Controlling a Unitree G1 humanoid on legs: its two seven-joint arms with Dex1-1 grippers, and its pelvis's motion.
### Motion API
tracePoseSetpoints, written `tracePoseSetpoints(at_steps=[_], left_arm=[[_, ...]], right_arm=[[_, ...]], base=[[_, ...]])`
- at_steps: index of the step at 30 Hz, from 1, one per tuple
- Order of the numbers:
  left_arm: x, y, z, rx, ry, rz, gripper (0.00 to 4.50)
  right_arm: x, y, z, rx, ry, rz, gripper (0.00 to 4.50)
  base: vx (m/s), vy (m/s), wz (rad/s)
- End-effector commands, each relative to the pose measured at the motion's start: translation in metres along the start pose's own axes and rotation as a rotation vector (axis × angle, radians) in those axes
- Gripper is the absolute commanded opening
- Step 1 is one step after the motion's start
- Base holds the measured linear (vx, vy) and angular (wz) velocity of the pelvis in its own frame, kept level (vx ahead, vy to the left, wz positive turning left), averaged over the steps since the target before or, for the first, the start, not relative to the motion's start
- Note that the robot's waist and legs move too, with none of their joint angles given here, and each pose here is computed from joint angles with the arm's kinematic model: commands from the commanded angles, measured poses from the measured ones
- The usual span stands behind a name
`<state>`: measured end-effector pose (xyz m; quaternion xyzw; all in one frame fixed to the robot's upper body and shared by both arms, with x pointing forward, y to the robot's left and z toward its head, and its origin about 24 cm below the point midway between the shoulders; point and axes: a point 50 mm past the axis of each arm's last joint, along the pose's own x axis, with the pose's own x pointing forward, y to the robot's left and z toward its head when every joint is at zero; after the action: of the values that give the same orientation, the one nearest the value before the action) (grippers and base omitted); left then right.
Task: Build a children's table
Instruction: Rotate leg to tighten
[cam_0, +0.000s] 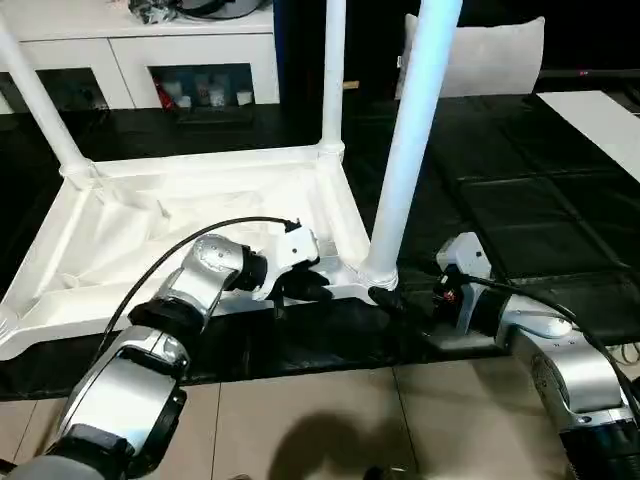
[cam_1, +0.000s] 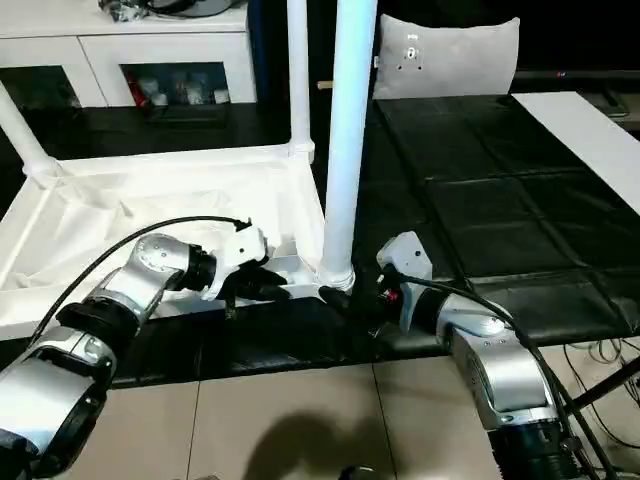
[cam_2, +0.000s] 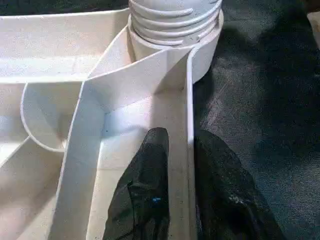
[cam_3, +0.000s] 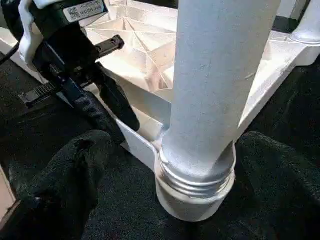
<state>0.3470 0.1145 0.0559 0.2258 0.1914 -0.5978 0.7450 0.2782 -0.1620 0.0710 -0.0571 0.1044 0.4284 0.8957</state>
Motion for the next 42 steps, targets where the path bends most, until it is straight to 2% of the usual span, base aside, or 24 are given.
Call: tracePoseSetpoints(at_steps=[1,5,9,16,21,26,27,28,32,33,36,37,42], left_arm=[[0.0,0.002,-0.001,-0.031,-0.012,0.022,0.87],[0.002,-0.001,0.0,-0.022,-0.021,-0.006,0.5],[0.003,-0.001,-0.005,-0.003,0.025,0.003,0.11],[0.0,0.0,-0.009,0.054,0.097,-0.005,0.03],[-0.001,-0.009,0.004,0.129,0.006,-0.166,0.03],[-0.003,-0.023,0.005,0.2,0.026,-0.361,0.03],[-0.003,-0.024,0.005,0.214,0.036,-0.387,0.0],[-0.005,-0.026,0.006,0.248,0.062,-0.424,0.0],[-0.006,-0.026,0.007,0.277,0.08,-0.451,0.0],[-0.008,-0.025,0.009,0.296,0.089,-0.463,0.0],[-0.01,-0.024,0.01,0.313,0.098,-0.466,0.0],[-0.011,-0.023,0.011,0.322,0.108,-0.47,0.0],[-0.014,-0.021,0.013,0.335,0.118,-0.476,0.0]], right_arm=[[0.0,0.003,0.006,-0.025,-0.015,0.021,4.5],[-0.001,0.002,0.005,-0.028,-0.012,0.027,4.5],[-0.002,0.0,0.005,-0.04,-0.003,0.029,4.5],[-0.006,-0.01,0.01,-0.066,0.004,0.027,4.5],[-0.006,-0.019,0.013,-0.097,0.025,0.082,4.5],[-0.004,-0.021,0.019,-0.105,0.005,0.219,4.5],[-0.004,-0.02,0.019,-0.111,0.009,0.256,4.21],[-0.002,-0.016,0.019,-0.115,0.031,0.338,4.14],[0.0,-0.013,0.018,-0.103,0.05,0.415,3.96],[0.002,-0.01,0.016,-0.1,0.077,0.485,3.8],[0.003,-0.008,0.015,-0.102,0.093,0.524,3.6],[0.004,-0.008,0.014,-0.101,0.101,0.544,3.37],[0.008,-0.007,0.014,-0.085,0.112,0.608,3.08]], base=[[0.0,0.0,0.0],[0.0,0.0,0.0],[0.0,0.0,0.0],[0.0,0.0,0.0],[0.0,0.0,0.0],[0.0,0.0,0.0],[0.0,0.0,0.0],[0.0,0.0,0.0],[0.0,0.0,0.0],[0.0,0.0,0.0],[0.0,0.0,0.0],[0.0,0.0,0.0],[0.0,0.0,0.0]])
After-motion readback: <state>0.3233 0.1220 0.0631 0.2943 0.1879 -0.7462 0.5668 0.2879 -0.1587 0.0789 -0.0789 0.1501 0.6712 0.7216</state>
